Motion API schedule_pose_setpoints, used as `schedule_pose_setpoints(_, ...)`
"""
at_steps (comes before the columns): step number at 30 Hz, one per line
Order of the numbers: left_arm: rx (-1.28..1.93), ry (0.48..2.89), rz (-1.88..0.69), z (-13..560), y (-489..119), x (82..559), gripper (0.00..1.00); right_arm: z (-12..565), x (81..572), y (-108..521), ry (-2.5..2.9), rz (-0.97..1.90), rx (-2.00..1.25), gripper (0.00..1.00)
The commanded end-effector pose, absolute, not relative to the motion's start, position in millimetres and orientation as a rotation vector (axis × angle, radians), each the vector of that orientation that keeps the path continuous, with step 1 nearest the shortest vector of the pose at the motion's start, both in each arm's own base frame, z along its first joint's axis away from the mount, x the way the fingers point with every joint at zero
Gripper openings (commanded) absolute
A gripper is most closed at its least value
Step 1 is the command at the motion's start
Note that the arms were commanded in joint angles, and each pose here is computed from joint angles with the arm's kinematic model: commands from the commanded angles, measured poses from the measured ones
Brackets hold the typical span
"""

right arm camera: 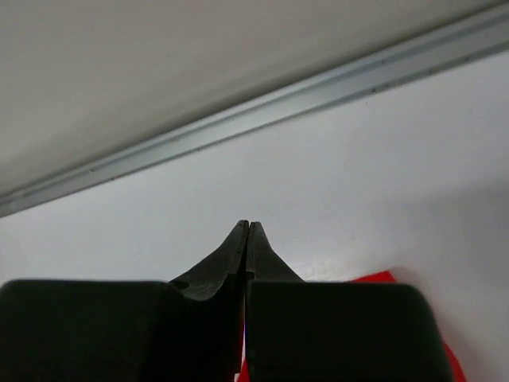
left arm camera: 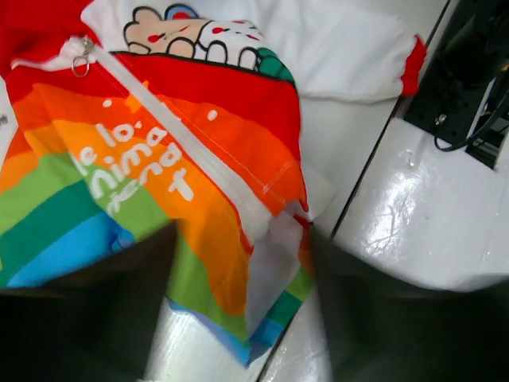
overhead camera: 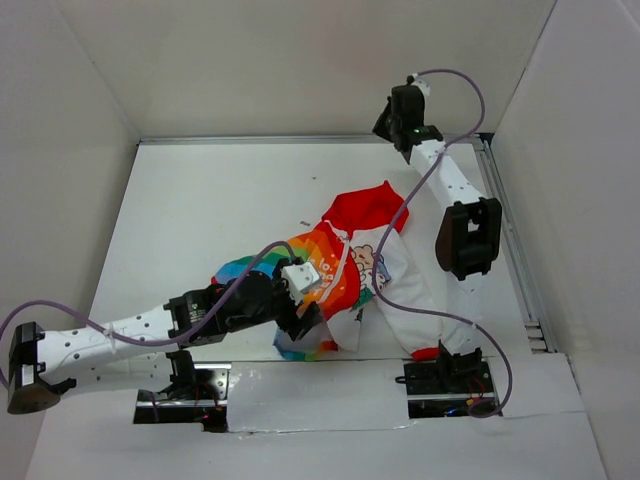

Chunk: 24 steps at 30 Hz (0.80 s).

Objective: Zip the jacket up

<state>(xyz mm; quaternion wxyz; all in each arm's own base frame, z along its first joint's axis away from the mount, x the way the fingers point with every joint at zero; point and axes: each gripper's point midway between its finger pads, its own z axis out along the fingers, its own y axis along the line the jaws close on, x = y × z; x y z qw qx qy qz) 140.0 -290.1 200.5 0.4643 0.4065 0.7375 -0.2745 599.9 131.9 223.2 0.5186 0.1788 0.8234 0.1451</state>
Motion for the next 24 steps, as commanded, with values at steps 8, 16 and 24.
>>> schedule_pose_setpoints(8,0.910,1.976,-0.849,201,-282,109,0.99,322,556,127,1.838,0.431,0.317,1.00)
schedule_pose_setpoints(16,0.472,2.243,-0.728,204,-246,124,0.99,331,486,86,1.823,0.428,0.391,1.00)
schedule_pose_setpoints(24,-0.046,2.388,-0.787,204,-203,221,0.99,301,408,62,1.820,0.355,0.430,1.00)
